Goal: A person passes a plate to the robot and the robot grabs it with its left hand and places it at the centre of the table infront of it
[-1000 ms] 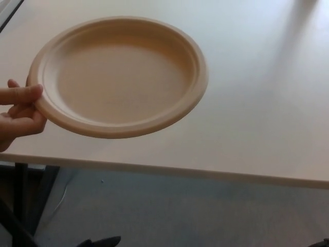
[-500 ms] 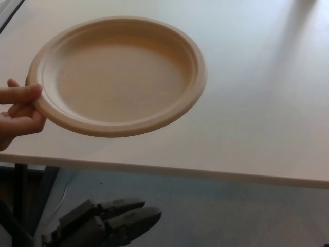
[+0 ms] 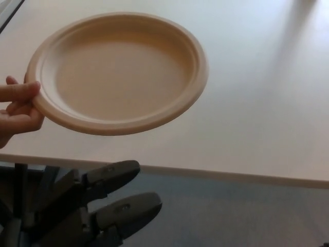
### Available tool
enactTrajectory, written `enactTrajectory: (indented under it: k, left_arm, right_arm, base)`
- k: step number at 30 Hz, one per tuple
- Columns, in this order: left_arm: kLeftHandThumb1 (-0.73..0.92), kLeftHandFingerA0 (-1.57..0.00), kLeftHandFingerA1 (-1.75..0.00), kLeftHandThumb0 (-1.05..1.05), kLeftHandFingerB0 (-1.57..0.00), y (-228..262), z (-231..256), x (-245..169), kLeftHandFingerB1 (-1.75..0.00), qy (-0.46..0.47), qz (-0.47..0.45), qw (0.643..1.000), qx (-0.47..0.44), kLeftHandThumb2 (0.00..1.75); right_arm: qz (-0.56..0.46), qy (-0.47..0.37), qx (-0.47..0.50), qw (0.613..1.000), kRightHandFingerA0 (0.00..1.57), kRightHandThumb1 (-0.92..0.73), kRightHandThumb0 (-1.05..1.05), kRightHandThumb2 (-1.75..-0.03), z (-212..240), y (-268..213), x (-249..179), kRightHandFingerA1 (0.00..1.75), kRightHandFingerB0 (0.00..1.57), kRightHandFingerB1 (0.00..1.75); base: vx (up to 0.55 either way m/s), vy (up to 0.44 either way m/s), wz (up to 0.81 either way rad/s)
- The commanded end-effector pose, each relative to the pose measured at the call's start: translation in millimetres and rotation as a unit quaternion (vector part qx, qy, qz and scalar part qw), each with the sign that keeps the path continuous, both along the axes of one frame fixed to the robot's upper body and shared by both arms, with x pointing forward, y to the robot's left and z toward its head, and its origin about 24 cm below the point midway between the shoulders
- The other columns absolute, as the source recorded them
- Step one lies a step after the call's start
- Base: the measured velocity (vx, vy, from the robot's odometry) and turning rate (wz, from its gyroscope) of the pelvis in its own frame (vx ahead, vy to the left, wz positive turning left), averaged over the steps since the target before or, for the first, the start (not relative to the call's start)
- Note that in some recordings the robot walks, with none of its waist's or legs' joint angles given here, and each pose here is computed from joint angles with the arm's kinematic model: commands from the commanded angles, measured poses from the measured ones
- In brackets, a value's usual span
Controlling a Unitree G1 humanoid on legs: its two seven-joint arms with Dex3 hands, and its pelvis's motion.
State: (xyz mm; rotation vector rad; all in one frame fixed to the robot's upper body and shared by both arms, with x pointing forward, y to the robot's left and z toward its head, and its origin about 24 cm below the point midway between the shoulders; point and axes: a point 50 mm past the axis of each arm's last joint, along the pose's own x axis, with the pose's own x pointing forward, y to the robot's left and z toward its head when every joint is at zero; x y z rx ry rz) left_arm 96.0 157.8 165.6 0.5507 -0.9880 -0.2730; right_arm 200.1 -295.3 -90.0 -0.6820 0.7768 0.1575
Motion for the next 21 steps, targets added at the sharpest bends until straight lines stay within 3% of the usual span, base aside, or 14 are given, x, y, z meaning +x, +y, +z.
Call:
enactTrajectory:
  k: [1, 2, 6, 7, 14, 15, 16, 18, 19, 21]
  left_arm:
    - [0.49, -0.34, -0.41, -0.56, -0.36, 1, 8, 7, -0.32, -0.064, 0.028, 0.997, 0.027, 0.55]
    - [0.46, -0.31, -0.38, -0.55, -0.28, 2, 10, 12, -0.30, -0.059, 0.029, 0.997, 0.038, 0.54]
    - [0.45, -0.28, -0.35, -0.53, -0.28, 6, 17, 36, -0.31, -0.048, 0.031, 0.997, 0.061, 0.54]
    - [0.25, -0.10, -0.52, -0.28, -0.10, 9, 20, 49, -0.51, -0.063, 0.057, 0.993, 0.086, 0.86]
    - [0.30, -0.06, -0.50, -0.31, -0.07, 18, 26, 86, -0.51, -0.058, 0.119, 0.982, 0.133, 0.89]
    - [0.30, -0.06, -0.50, -0.31, -0.07, 19, 26, 88, -0.51, -0.057, 0.124, 0.981, 0.138, 0.89]
    - [0.55, -0.23, -0.31, -0.62, -0.18, 19, 26, 91, -0.31, -0.058, 0.133, 0.979, 0.145, 0.56]
    - [0.53, -0.23, -0.32, -0.62, -0.18, 20, 27, 97, -0.31, -0.052, 0.139, 0.977, 0.151, 0.56]
    - [0.27, -0.07, -0.51, -0.32, -0.07, 21, 26, 99, -0.51, -0.048, 0.141, 0.977, 0.154, 0.88]
    - [0.26, -0.08, -0.51, -0.31, -0.07, 23, 26, 105, -0.51, -0.042, 0.146, 0.975, 0.161, 0.87]
  right_arm:
    - [0.002, 0.003, -0.009, 1.000, 0.67, -0.64, -0.56, -0.60, 2, -6, -1, 0.69, 0.49, 0.50]
    - [0.002, 0.003, -0.009, 1.000, 0.70, -0.64, -0.55, -0.59, 2, -6, -1, 0.73, 0.49, 0.51]
    - [-0.001, 0.004, -0.007, 1.000, 0.68, -0.64, -0.55, -0.59, 2, -6, 0, 0.70, 0.50, 0.50]
    - [0.001, 0.002, -0.005, 1.000, 0.67, -0.64, -0.54, -0.58, 3, -6, 0, 0.70, 0.50, 0.51]
    - [0.002, 0.000, -0.004, 1.000, 0.64, -0.64, -0.55, -0.59, 3, -6, 0, 0.67, 0.49, 0.51]
    - [0.003, -0.001, -0.005, 1.000, 0.64, -0.64, -0.55, -0.59, 3, -6, 0, 0.67, 0.49, 0.51]
    - [0.001, 0.000, -0.004, 1.000, 0.64, -0.64, -0.55, -0.59, 3, -6, 0, 0.67, 0.49, 0.51]
    - [-0.001, -0.002, -0.004, 1.000, 0.67, -0.64, -0.55, -0.59, 3, -6, 0, 0.71, 0.49, 0.51]
    - [0.000, 0.000, -0.004, 1.000, 0.64, -0.64, -0.55, -0.59, 3, -6, 0, 0.69, 0.49, 0.51]
    - [0.000, 0.003, -0.004, 1.000, 0.65, -0.63, -0.55, -0.59, 3, -6, 0, 0.70, 0.49, 0.51]
  base:
    - [0.00, 0.000, 0.00]
    - [0.00, 0.000, 0.00]
    - [0.00, 0.000, 0.00]
    - [0.00, 0.000, 0.00]
    - [0.00, 0.000, 0.00]
    - [0.00, 0.000, 0.00]
    - [0.00, 0.000, 0.00]
    - [0.00, 0.000, 0.00]
    - [0.00, 0.000, 0.00]
    - [0.00, 0.000, 0.00]
